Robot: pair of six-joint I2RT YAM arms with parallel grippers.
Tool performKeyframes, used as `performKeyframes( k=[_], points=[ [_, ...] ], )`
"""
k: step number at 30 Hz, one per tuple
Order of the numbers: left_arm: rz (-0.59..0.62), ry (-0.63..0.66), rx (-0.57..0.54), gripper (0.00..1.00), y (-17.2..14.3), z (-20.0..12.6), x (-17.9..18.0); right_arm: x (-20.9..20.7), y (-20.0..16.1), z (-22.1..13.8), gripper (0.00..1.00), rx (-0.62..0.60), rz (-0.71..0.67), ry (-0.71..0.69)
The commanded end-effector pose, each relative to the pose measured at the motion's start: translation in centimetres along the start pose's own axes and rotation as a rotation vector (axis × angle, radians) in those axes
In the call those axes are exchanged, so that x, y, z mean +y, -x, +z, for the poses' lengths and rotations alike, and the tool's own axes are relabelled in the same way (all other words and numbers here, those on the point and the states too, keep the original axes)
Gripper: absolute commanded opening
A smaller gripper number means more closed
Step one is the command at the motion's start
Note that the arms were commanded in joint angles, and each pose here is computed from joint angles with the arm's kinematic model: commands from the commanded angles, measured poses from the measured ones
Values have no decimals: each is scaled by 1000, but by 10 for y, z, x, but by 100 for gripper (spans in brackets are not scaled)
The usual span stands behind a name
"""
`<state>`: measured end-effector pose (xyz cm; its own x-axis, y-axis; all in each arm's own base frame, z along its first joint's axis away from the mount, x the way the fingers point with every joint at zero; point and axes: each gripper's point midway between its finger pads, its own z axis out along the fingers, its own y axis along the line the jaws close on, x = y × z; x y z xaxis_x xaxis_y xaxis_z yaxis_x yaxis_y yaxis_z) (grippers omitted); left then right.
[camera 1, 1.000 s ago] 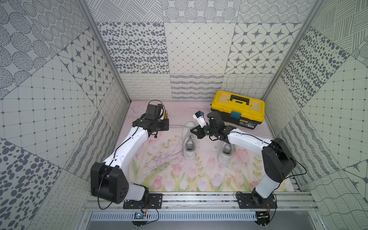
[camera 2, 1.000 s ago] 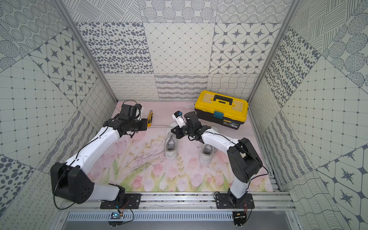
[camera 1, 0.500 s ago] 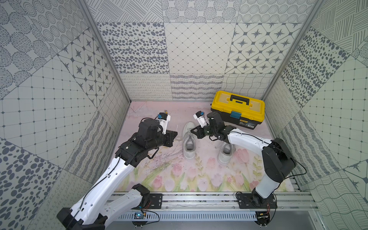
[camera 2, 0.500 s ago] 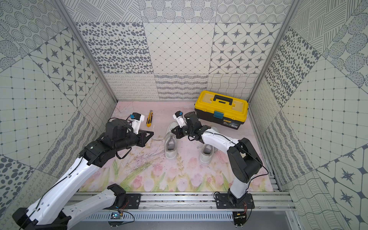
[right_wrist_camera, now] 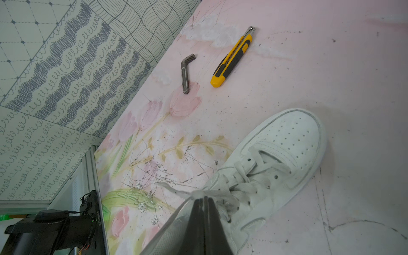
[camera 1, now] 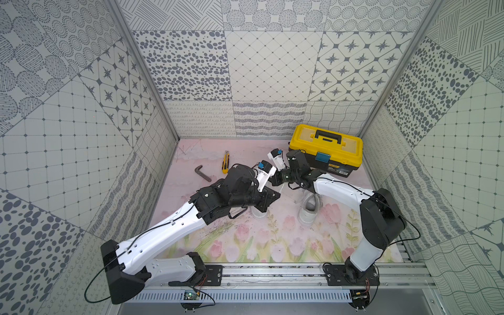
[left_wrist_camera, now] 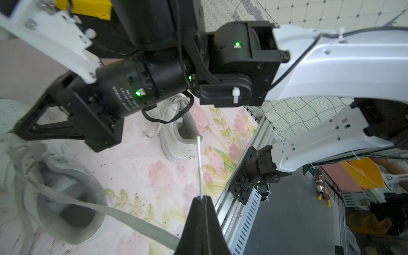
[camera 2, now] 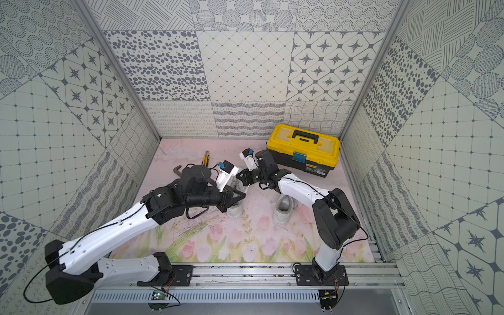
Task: Tie the shoes
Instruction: Wrap the shoelace around the shoelace.
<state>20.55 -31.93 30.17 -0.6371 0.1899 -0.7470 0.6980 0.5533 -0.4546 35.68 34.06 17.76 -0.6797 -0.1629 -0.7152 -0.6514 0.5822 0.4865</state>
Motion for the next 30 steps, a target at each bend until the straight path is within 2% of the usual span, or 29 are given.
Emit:
performKeyframes(
  k=[1,8,15,16,18,23,30],
  points=[
    [46,-160,-34,0,16,26,-38,3,14,1,0,-26,-9,20],
    [21,-215,34,1,-2,61,-40,1,16,1,0,-27,-13,22],
    [34,-234,55,31,-5,68,-41,0,13,1,0,-20,-18,16],
    [43,-238,53,36,-3,66,-43,-1,13,1,0,-19,-20,14],
    [64,-244,53,40,-1,62,-46,-1,13,1,0,-15,-23,13],
    [119,-122,33,46,2,40,-26,1,12,-2,0,-11,-34,14],
    [40,60,-17,45,-2,-7,50,4,13,-5,0,-11,-41,24]
  ],
)
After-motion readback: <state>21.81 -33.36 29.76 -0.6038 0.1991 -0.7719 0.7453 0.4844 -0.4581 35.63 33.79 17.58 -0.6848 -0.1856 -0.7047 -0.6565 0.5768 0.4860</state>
